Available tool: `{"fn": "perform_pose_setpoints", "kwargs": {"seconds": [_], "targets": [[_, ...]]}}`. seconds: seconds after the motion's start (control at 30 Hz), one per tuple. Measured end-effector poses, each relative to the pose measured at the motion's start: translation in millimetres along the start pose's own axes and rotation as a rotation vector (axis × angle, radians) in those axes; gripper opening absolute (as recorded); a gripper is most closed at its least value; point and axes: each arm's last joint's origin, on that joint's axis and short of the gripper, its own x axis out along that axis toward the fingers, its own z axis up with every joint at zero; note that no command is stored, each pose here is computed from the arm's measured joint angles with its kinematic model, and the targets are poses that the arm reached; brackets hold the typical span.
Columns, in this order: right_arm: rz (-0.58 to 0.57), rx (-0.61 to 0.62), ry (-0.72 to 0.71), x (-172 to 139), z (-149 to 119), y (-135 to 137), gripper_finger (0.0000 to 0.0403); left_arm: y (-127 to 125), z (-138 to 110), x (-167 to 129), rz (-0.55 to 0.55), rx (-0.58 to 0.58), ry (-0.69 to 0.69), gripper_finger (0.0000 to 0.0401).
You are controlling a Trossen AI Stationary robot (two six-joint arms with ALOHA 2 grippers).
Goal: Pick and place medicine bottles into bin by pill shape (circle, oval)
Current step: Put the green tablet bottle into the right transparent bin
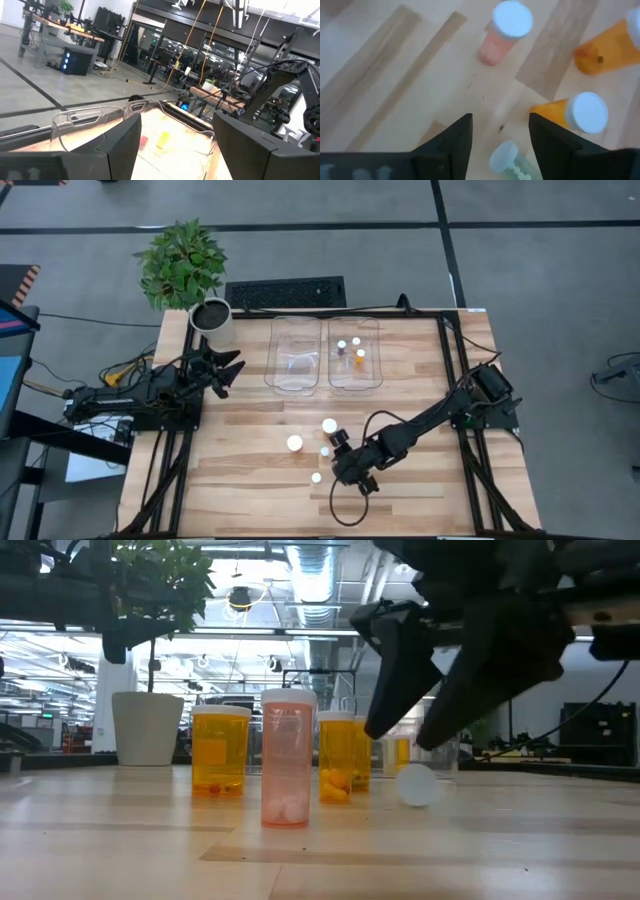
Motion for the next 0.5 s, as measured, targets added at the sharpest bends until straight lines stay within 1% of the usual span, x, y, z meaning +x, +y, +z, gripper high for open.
{"fn": "perform_pose_setpoints", "kwargs": {"seconds": [0.13,0.23,0.5], "targets": [[0.034,-0.125,0.042,1.4,-4.9,1.4,0.0205,0.2,-0.4,0.0,0.002,0.002,0.004,0.024],[0.048,-0.196,0.082,4.0,-9.6,2.6,0.0212,0.6,-1.5,0.0,0.005,0.007,0.015,0.024],[0.05,-0.285,0.072,3.8,-8.8,1.5,0.0216,1.0,-2.7,0.0,0.01,0.012,0.026,0.024]]}}
